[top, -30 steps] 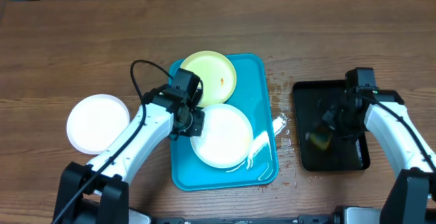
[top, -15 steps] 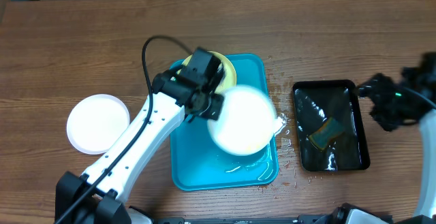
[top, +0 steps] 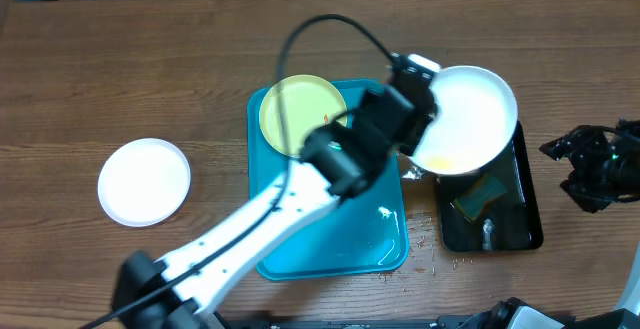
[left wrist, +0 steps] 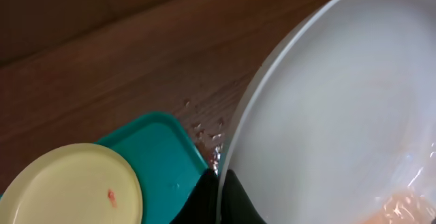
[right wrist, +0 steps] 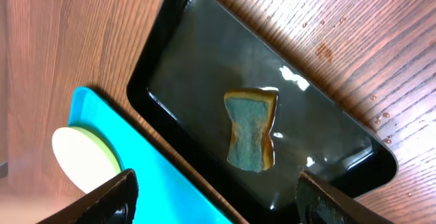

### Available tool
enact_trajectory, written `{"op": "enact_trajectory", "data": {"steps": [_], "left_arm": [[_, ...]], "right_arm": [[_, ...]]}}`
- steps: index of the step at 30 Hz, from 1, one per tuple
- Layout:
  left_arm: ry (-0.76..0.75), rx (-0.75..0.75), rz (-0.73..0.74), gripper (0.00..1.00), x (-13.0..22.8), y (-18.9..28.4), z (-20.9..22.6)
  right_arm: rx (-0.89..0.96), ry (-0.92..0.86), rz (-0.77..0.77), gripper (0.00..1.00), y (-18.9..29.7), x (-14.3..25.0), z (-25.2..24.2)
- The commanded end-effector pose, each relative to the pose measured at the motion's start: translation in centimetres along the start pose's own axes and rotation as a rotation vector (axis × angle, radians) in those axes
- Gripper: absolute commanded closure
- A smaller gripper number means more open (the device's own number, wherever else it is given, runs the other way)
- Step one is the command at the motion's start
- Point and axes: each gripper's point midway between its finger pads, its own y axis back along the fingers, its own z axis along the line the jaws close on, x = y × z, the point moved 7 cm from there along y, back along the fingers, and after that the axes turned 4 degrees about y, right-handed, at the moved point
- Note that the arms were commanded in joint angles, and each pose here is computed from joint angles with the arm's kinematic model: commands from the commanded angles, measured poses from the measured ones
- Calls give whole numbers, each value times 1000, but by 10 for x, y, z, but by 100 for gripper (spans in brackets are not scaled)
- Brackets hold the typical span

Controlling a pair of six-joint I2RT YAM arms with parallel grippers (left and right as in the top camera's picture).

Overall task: Clean dirty plates on tray and stack at the side
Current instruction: 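Lift the white plate off the teal tray with the left gripper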

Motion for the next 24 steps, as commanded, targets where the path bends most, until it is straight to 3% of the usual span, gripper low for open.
{"op": "enact_trajectory", "data": {"steps": [1, 13, 18, 24], "left_arm": [[-97, -179, -19, 96, 11, -22, -7], [-445, -355, -85, 96, 33, -30, -56], [-570, -461, -168, 96, 25, -15, -73], [-677, -472, -282, 96, 7, 1, -99]], "right_arm": [[-15, 18, -10, 24, 4, -1, 2], [-14, 27, -7, 24, 4, 0, 2], [-14, 27, -7, 24, 4, 0, 2], [-13, 27, -5, 24, 4, 0, 2]]}}
